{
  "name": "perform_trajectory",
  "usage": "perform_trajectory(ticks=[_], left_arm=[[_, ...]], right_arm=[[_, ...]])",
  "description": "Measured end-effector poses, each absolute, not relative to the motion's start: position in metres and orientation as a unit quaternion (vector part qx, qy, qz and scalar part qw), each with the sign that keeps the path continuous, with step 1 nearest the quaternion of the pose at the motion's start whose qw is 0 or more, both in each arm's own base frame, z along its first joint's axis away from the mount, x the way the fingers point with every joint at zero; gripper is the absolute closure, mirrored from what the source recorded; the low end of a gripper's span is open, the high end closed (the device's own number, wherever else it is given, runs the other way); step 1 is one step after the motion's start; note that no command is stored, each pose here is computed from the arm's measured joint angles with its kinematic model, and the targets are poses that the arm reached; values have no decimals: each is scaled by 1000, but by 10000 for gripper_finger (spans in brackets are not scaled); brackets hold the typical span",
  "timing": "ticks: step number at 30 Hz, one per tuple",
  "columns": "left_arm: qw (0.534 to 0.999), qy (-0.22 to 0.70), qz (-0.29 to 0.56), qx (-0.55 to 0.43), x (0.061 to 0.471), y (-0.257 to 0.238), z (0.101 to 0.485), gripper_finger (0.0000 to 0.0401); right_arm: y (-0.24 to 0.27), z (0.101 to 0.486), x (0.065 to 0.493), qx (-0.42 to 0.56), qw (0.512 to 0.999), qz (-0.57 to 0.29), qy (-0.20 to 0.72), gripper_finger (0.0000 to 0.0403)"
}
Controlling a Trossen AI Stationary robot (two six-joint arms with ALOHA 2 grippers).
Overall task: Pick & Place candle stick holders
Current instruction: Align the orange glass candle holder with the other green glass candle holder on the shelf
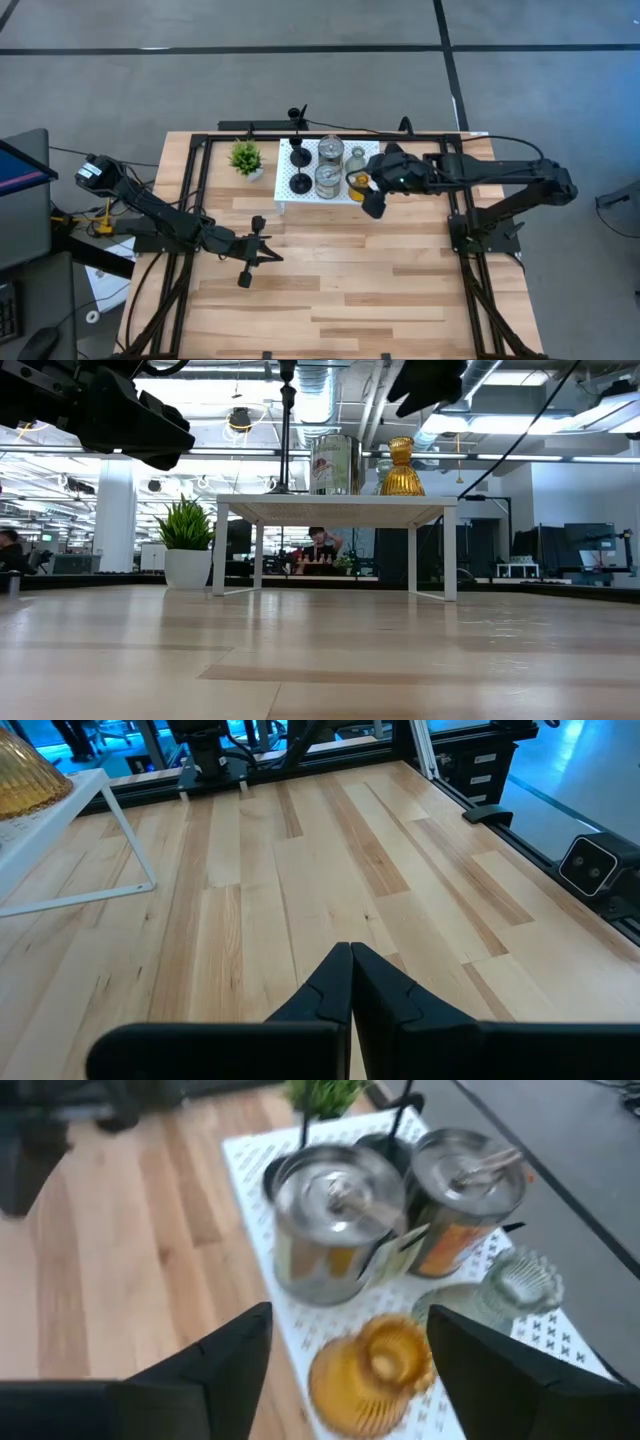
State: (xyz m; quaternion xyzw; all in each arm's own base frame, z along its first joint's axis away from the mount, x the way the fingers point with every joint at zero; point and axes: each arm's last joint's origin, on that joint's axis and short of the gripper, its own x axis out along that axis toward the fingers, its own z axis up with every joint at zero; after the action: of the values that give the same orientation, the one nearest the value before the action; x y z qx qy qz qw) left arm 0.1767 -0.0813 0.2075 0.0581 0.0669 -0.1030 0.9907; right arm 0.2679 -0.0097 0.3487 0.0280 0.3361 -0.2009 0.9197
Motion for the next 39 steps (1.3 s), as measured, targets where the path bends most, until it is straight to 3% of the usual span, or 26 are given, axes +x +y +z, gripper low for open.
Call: perform_trajectory(ticks=[5, 13, 21, 25, 30, 39], left_arm=[[991, 67, -103, 58, 177, -81, 208, 397], [991, 67, -103, 58, 177, -81, 208, 397], [991, 67, -103, 58, 177, -81, 208, 397], [991, 67, -103, 58, 177, -81, 208, 397], [991, 67, -103, 58, 177, -81, 208, 397], [991, 67, -103, 58, 177, -81, 208, 397]], right_arm=[[8, 346, 263, 8, 913, -173, 369, 208], [41, 342, 255, -43, 909, -151, 387, 387], [63, 338, 244, -82, 901, -197, 379, 400], [67, 316, 241, -91, 902, -201, 371, 400], [61, 280, 234, -74, 910, -202, 354, 402], [34, 262, 209, -15, 932, -232, 279, 402]])
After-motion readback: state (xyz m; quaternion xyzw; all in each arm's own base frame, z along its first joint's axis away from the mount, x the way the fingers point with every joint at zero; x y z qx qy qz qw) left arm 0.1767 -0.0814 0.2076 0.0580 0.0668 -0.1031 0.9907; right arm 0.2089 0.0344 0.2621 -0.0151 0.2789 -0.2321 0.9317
